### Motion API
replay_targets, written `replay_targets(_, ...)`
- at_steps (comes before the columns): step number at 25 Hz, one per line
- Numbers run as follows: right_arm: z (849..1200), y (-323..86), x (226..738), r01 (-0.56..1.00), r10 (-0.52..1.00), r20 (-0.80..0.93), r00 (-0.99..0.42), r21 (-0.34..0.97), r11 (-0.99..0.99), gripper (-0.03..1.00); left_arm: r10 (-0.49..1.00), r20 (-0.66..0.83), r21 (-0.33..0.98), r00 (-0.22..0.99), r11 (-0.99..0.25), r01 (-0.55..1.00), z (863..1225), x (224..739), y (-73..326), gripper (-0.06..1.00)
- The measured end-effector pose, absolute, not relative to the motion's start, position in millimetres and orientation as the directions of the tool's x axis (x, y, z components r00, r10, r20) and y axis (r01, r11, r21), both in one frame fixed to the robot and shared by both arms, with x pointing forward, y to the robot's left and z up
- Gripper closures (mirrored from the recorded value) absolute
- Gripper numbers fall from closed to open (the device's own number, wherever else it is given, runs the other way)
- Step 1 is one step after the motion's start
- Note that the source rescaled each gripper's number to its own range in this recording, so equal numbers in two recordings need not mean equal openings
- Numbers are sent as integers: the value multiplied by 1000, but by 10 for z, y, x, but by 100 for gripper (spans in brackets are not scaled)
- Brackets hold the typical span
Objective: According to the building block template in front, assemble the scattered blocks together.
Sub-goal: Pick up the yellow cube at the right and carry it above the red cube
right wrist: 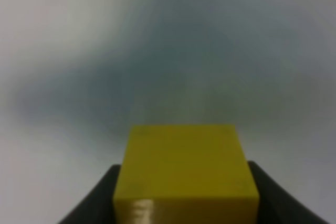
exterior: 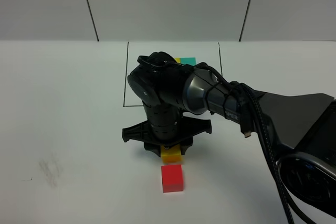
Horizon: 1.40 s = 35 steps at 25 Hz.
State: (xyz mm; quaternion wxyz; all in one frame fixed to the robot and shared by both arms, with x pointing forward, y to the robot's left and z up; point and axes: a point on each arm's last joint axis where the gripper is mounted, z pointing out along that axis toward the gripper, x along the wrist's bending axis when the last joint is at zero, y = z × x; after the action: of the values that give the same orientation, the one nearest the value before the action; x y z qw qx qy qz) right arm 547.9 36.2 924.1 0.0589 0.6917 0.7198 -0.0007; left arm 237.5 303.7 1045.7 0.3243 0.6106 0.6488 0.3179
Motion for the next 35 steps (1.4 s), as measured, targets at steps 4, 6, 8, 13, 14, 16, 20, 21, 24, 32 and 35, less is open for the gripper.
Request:
replay_targets(4, 9240, 358, 5476, 996, 995, -88, -36, 79, 43, 77, 998, -33, 808, -44, 52, 586, 10457, 2375, 3037, 19)
replay_targets(6, 9240, 358, 5476, 996, 995, -88, -37, 79, 44, 77, 998, -33, 808, -44, 52, 586, 10457, 2375, 3037, 19)
replay_targets(8, 9240, 358, 5476, 996, 995, -88, -38, 79, 45, 77, 998, -33, 808, -44, 52, 586, 10457, 2375, 3037, 19)
replay_targets(13, 9239, 366, 5466, 997, 996, -78, -37, 68, 43, 77, 998, -33, 808, -44, 52, 586, 10457, 2375, 3037, 19)
replay_targets(14, 9239, 368, 5464, 997, 996, -76, -40, 65, 45, 77, 998, -33, 808, -44, 52, 586, 10457, 2375, 3037, 19)
replay_targets(16, 9239, 370, 5461, 997, 996, -74, -41, 63, 45, 77, 998, -33, 808, -44, 52, 586, 10457, 2375, 3037, 19)
replay_targets(20, 9239, 370, 5461, 997, 996, -74, -42, 63, 47, 77, 998, -33, 808, -44, 52, 586, 10457, 2375, 3037, 19)
replay_targets(21, 9239, 370, 5461, 997, 996, -74, -42, 63, 47, 77, 998, -33, 808, -44, 52, 586, 10457, 2375, 3037, 19)
replay_targets(24, 9236, 369, 5459, 997, 996, -74, -43, 61, 47, 77, 998, -33, 808, -44, 52, 586, 10457, 2375, 3037, 19)
replay_targets(32, 9196, 356, 5433, 998, 996, -78, -40, 41, 43, 77, 998, -33, 808, -44, 52, 586, 10457, 2375, 3037, 19)
replay_targets(35, 9145, 334, 5402, 999, 995, -86, -41, 19, 43, 77, 998, -33, 808, -44, 52, 586, 10457, 2375, 3037, 19)
